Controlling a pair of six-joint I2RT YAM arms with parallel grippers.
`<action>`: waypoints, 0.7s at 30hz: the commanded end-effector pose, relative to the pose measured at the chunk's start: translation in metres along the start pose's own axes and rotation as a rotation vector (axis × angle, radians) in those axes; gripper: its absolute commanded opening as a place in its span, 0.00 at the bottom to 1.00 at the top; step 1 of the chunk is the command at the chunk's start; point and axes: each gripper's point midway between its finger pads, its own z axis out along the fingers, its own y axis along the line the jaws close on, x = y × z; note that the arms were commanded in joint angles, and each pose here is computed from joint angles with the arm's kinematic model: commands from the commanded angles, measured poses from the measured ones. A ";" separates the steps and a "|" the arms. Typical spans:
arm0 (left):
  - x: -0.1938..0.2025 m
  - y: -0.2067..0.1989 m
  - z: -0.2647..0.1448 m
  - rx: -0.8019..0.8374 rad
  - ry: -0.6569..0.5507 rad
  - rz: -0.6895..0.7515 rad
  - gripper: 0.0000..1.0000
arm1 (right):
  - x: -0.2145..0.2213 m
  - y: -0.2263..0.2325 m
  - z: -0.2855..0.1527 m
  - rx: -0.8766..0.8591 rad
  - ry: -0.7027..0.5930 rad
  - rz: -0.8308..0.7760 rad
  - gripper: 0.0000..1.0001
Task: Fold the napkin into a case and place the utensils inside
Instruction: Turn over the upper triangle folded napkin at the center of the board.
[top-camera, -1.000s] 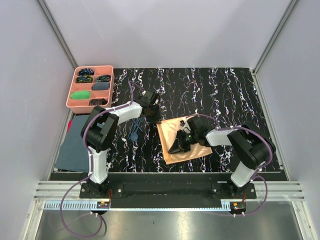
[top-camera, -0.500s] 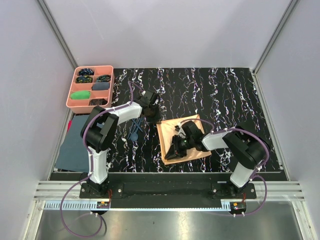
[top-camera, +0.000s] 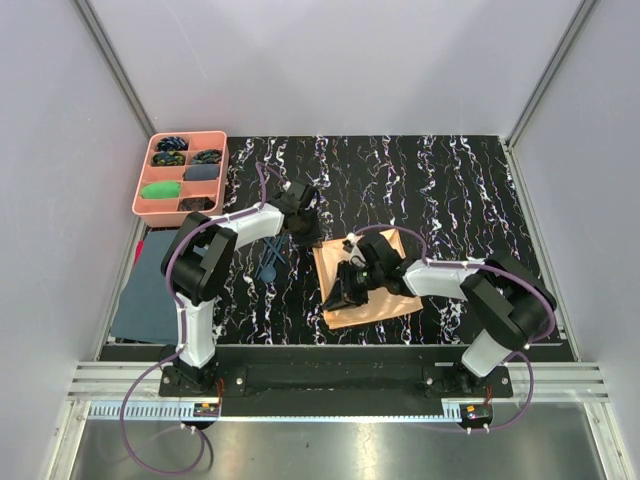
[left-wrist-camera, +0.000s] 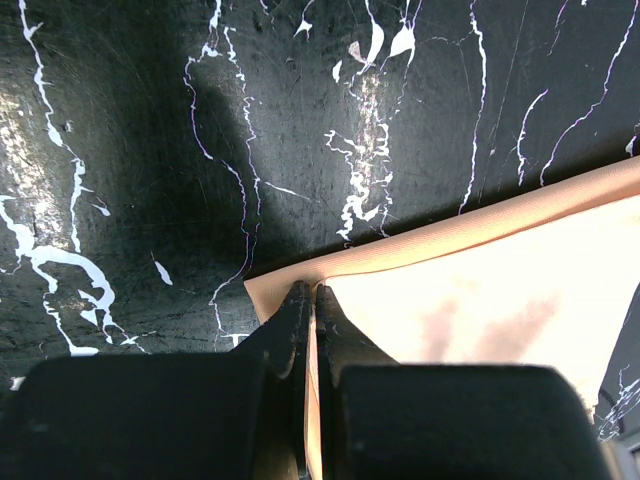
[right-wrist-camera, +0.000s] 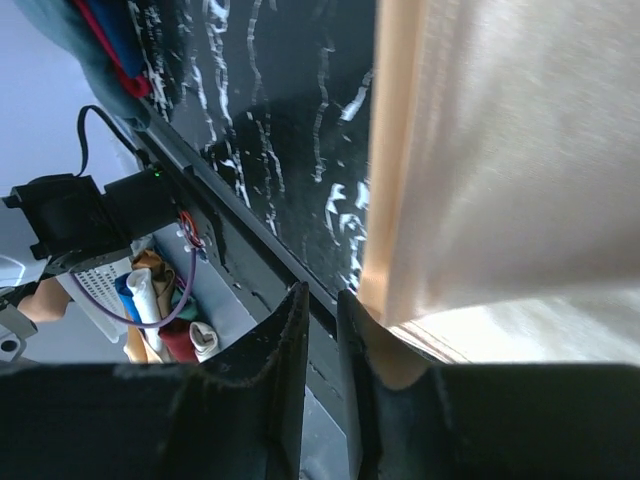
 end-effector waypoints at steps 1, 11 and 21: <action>-0.020 -0.005 -0.010 0.007 -0.071 0.001 0.00 | -0.004 0.015 0.012 -0.028 0.001 -0.032 0.27; -0.025 -0.006 -0.008 0.009 -0.077 0.015 0.00 | 0.028 -0.047 0.010 0.178 0.033 0.006 0.23; -0.030 -0.004 -0.012 0.020 -0.079 0.038 0.00 | 0.013 0.005 -0.023 0.090 -0.049 -0.075 0.31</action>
